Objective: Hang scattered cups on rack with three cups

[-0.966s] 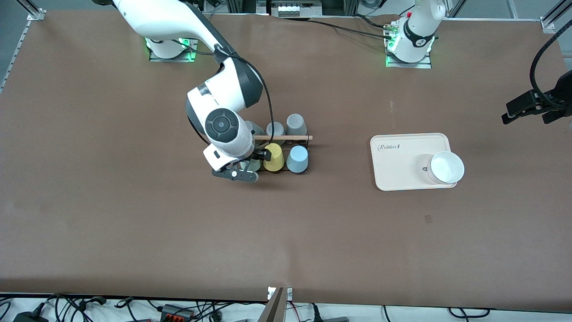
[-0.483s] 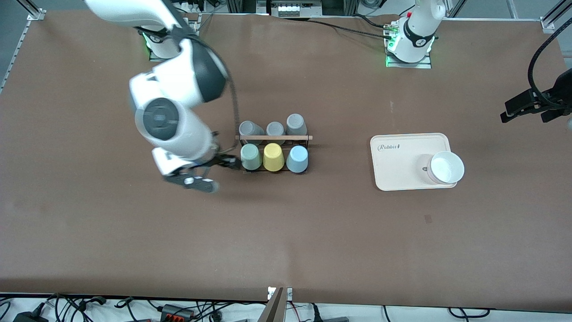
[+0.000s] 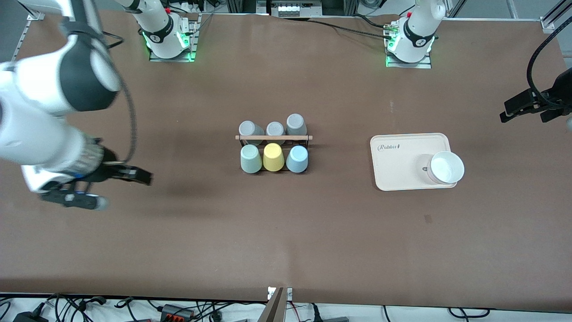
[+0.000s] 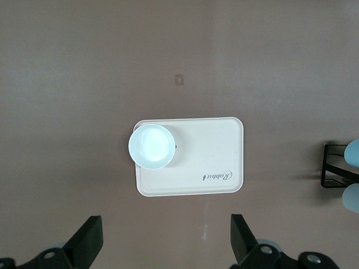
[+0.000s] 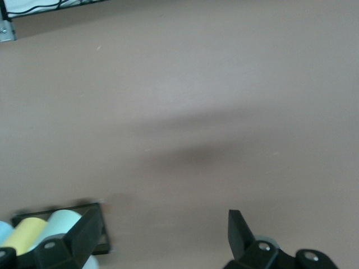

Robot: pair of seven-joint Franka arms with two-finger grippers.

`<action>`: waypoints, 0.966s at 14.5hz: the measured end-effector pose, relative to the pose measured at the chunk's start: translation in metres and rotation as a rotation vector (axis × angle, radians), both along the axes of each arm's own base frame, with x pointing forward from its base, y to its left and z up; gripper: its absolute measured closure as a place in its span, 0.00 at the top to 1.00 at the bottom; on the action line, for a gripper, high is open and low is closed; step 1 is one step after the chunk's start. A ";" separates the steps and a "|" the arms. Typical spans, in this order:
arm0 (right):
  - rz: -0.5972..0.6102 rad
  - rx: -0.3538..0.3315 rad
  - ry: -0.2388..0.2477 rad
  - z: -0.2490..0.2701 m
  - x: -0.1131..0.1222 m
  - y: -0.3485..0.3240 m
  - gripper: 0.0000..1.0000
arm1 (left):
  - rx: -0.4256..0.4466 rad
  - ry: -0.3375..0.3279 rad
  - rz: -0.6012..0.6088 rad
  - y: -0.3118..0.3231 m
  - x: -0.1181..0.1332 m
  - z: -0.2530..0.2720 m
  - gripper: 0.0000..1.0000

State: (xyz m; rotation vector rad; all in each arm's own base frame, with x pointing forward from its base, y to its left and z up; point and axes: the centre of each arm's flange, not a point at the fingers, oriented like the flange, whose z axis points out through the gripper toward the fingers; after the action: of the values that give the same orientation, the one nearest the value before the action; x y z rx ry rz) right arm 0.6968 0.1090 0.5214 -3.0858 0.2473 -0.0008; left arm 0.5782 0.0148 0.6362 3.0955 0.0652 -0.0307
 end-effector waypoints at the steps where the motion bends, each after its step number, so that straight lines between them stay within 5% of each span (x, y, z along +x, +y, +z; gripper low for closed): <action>1: 0.022 -0.002 -0.010 0.006 0.001 -0.020 1.00 | 0.000 0.000 0.000 0.000 0.000 0.000 1.00; 9: 0.074 -0.049 -0.063 0.047 -0.026 -0.110 1.00 | 0.000 0.000 -0.002 -0.001 0.000 0.000 1.00; 14: 0.087 -0.057 -0.054 0.057 -0.048 -0.139 1.00 | -0.001 0.000 -0.008 -0.004 0.000 0.000 1.00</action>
State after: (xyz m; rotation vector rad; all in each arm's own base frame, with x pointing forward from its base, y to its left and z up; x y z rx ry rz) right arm 0.6485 -0.0299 0.5783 -3.1447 0.1132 -0.0894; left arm 0.5782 0.0104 0.6364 3.0952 0.0524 -0.0309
